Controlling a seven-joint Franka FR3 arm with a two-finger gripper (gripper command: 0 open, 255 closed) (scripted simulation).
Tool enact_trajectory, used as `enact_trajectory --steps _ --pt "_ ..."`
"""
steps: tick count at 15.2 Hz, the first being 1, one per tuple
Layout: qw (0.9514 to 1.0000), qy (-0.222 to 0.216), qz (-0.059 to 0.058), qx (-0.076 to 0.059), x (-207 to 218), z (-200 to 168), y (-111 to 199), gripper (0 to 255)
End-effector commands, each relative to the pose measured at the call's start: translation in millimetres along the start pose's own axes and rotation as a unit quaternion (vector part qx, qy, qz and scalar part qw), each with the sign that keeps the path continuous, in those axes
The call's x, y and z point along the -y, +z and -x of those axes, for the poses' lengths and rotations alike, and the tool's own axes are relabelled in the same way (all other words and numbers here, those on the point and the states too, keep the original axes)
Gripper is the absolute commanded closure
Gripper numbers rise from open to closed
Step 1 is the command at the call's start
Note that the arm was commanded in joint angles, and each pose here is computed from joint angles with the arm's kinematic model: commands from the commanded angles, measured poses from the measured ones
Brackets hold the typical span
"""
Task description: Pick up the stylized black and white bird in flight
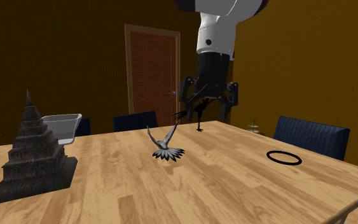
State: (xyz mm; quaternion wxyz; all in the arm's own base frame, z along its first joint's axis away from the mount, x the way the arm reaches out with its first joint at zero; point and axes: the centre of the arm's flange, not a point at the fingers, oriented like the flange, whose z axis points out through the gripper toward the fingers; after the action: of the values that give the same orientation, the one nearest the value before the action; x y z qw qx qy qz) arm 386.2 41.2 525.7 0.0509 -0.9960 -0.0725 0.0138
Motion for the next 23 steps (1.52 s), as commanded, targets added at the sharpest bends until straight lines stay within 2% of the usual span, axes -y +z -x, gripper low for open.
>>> enact_trajectory --steps 1,12,23 --pt "1.0000 -0.004 0.003 -0.008 4 -21 13 0" --pt "0.9983 -0.029 0.022 -0.046 24 -140 76 0" --pt "0.9942 -0.053 0.041 -0.084 47 -262 131 0"
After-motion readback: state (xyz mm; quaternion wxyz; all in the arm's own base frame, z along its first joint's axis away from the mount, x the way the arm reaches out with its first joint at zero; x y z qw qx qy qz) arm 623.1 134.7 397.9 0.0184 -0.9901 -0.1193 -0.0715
